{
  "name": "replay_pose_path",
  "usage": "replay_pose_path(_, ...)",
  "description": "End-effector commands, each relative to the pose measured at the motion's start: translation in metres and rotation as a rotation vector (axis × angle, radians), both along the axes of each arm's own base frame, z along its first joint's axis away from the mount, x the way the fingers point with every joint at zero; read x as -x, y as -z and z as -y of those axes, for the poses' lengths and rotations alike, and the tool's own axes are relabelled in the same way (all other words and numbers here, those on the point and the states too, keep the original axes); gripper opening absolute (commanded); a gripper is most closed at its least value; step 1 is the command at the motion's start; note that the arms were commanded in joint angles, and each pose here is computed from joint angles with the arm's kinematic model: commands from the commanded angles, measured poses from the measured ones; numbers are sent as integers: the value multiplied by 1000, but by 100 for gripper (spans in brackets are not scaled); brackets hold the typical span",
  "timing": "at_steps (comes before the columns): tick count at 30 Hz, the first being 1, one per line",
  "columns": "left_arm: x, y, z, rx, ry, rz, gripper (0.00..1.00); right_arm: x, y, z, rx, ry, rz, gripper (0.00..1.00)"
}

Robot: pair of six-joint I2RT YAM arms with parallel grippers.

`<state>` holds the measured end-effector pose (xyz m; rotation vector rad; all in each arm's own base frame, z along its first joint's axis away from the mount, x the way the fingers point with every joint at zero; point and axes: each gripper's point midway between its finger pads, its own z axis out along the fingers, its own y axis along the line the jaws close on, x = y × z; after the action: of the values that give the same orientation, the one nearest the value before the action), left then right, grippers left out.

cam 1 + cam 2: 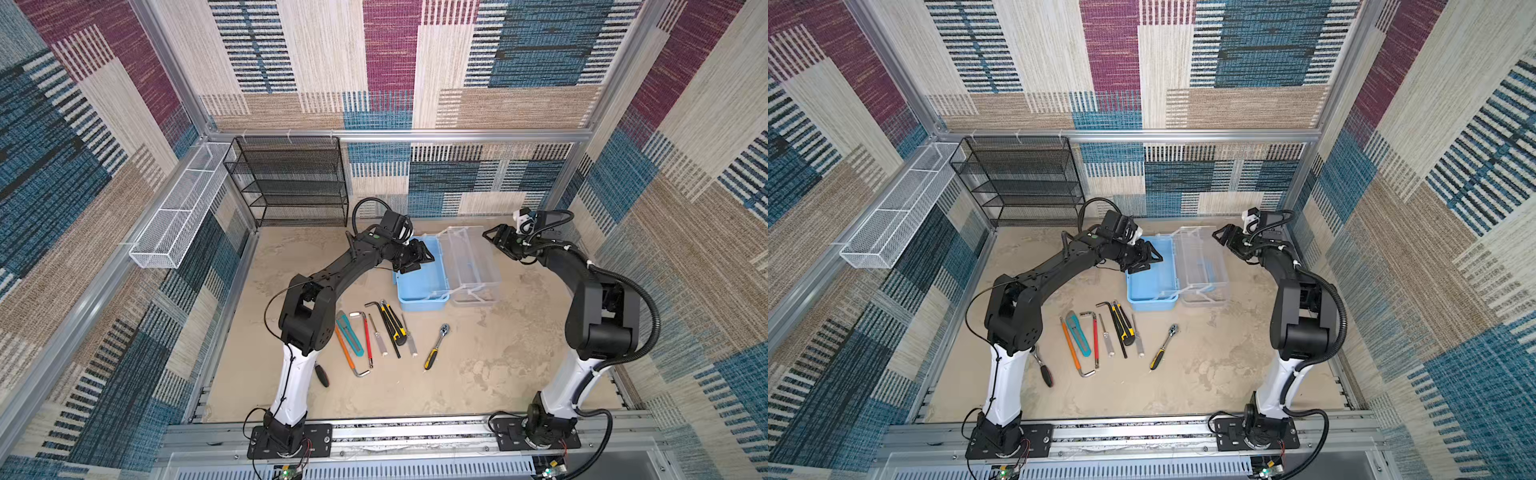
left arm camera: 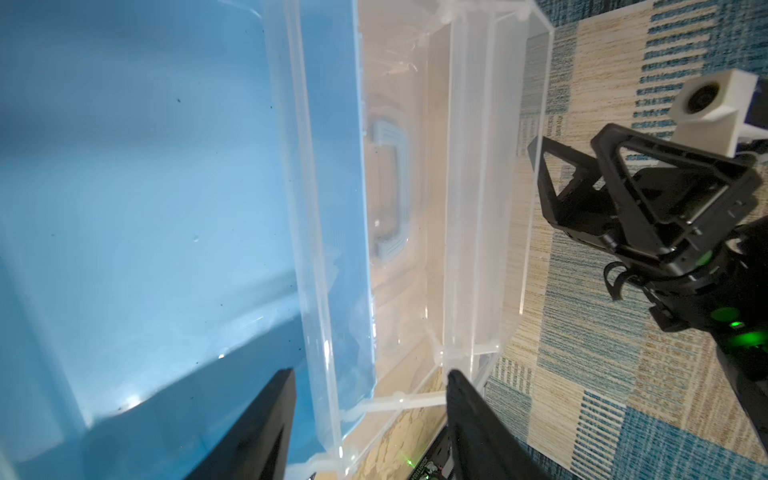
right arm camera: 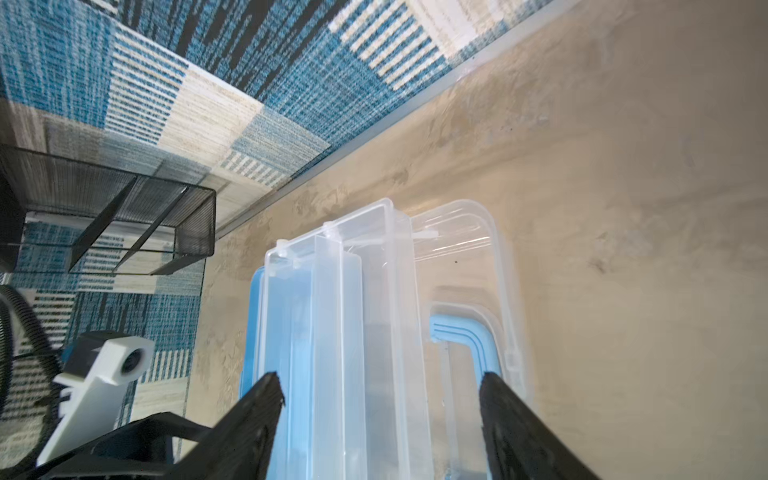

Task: Pack the tool kit
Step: 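Release the opened lid and draw both grippers back toward the tools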

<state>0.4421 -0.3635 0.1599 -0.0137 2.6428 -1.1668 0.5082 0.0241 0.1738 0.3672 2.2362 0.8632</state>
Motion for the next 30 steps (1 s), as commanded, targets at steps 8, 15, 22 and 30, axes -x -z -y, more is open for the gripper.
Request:
replay_pose_path(8, 6, -23, -48, -209, 49, 180, 78, 31, -21, 36, 108, 255, -44, 81)
replay_pose_path(15, 17, -36, -84, -365, 46, 309, 73, 83, -21, 28, 116, 379, -82, 79)
replay_pose_path(22, 42, -30, -106, -437, 97, 326, 66, 144, -1, -10, 86, 475, -169, 77)
replay_pose_path(30, 59, -30, -153, -593, 34, 458, 64, 193, 38, -72, 35, 486, -272, 75)
